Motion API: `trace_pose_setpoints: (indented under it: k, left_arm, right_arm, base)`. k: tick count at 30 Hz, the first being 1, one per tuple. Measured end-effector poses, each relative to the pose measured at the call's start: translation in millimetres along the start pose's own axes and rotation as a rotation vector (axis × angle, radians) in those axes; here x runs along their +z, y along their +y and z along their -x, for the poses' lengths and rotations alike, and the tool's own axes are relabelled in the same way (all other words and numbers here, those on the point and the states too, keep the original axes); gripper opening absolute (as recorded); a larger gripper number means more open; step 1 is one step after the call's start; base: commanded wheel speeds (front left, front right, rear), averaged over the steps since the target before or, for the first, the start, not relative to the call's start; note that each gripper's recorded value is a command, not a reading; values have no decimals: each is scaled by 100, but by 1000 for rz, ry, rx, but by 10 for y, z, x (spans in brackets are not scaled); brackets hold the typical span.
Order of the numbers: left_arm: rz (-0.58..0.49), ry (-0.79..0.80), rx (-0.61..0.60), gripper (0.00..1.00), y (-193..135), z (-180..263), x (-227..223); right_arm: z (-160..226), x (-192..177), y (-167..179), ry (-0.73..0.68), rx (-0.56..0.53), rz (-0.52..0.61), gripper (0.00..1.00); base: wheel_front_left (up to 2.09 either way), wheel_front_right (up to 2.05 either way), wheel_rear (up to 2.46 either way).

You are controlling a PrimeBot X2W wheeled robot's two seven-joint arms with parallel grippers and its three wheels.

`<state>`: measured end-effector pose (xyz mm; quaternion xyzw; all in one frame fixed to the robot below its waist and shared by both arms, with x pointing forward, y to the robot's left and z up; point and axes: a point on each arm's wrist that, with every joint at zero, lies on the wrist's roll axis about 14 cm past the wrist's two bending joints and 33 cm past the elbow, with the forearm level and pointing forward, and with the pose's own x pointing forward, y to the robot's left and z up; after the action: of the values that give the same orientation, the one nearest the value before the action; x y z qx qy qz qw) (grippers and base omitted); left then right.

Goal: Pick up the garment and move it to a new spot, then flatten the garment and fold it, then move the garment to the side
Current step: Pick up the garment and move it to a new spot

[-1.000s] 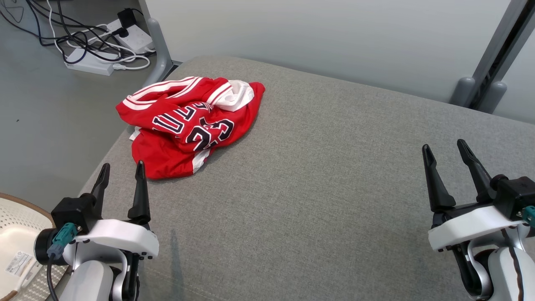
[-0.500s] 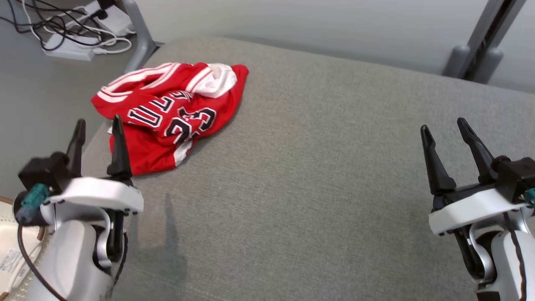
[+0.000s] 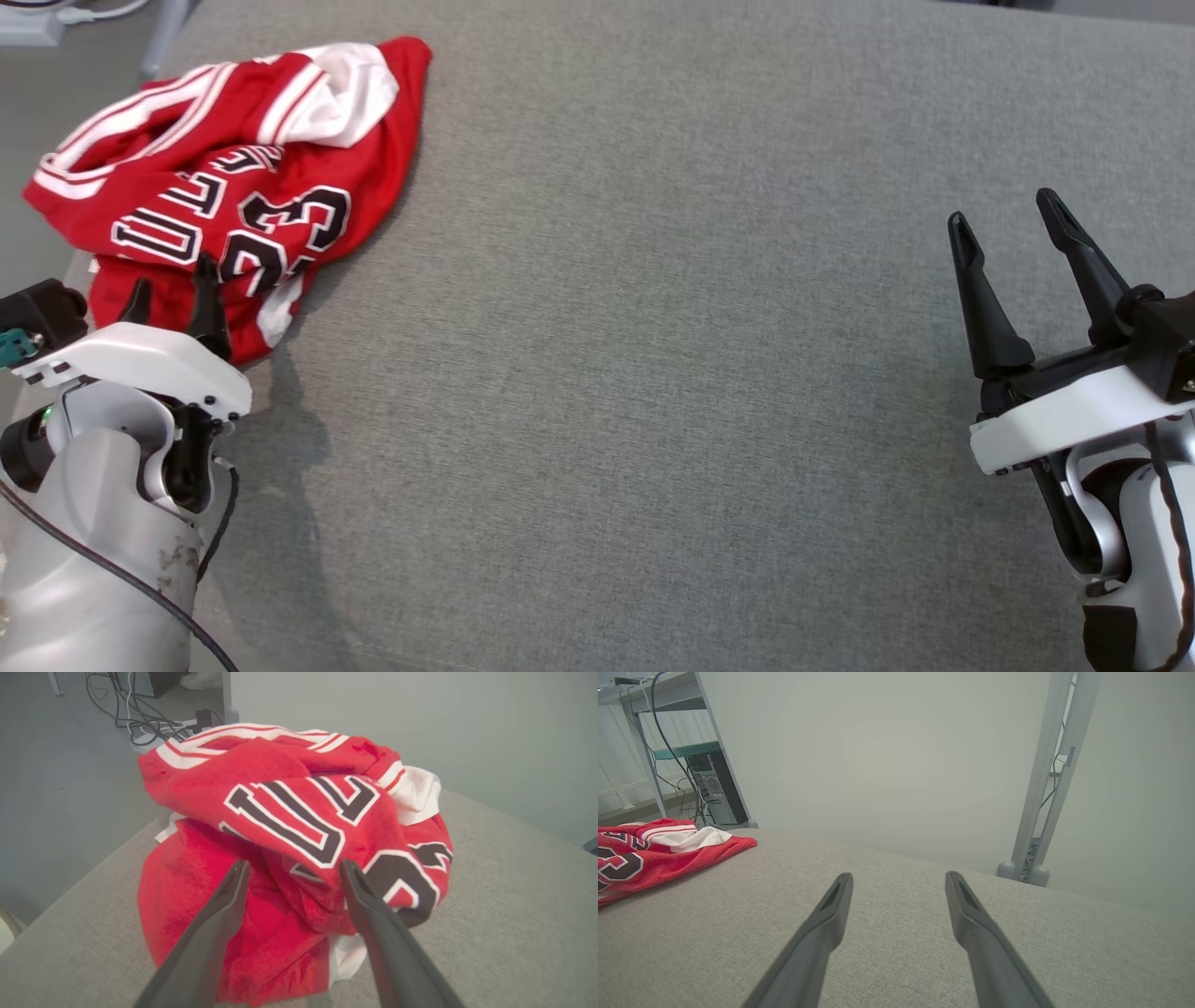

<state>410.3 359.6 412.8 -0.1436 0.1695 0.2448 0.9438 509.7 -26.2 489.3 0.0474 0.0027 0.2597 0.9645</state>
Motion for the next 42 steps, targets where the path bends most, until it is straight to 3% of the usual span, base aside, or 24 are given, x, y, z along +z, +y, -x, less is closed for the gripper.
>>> trace_pose_setpoints:
  k: [6,7,9,21,33,42]
  left_arm:
    - [15,65,2,100,-18,-211,-185]
    - [15,63,-3,75,-38,-234,-184]
    - [23,53,-13,0,-59,-253,-172]
    - [-126,-203,-80,0,-93,-16,547]
    - [-174,-563,-243,0,-561,925,1299]
    - [-190,-611,-392,0,-1094,1423,1388]
  right_arm:
    - [-2,-119,-124,21,-22,-4,100]
    - [4,-128,-142,23,-26,-3,100]
    - [14,-126,-163,24,-31,-1,100]
    - [251,244,-132,-65,-65,13,100]
    - [712,650,-82,-144,-123,29,100]
    - [926,734,-194,-162,-178,33,100]
  base:
    - [0,0,0]
    - [0,0,0]
    - [0,0,0]
    - [0,0,0]
    - [0,0,0]
    - [0,0,0]
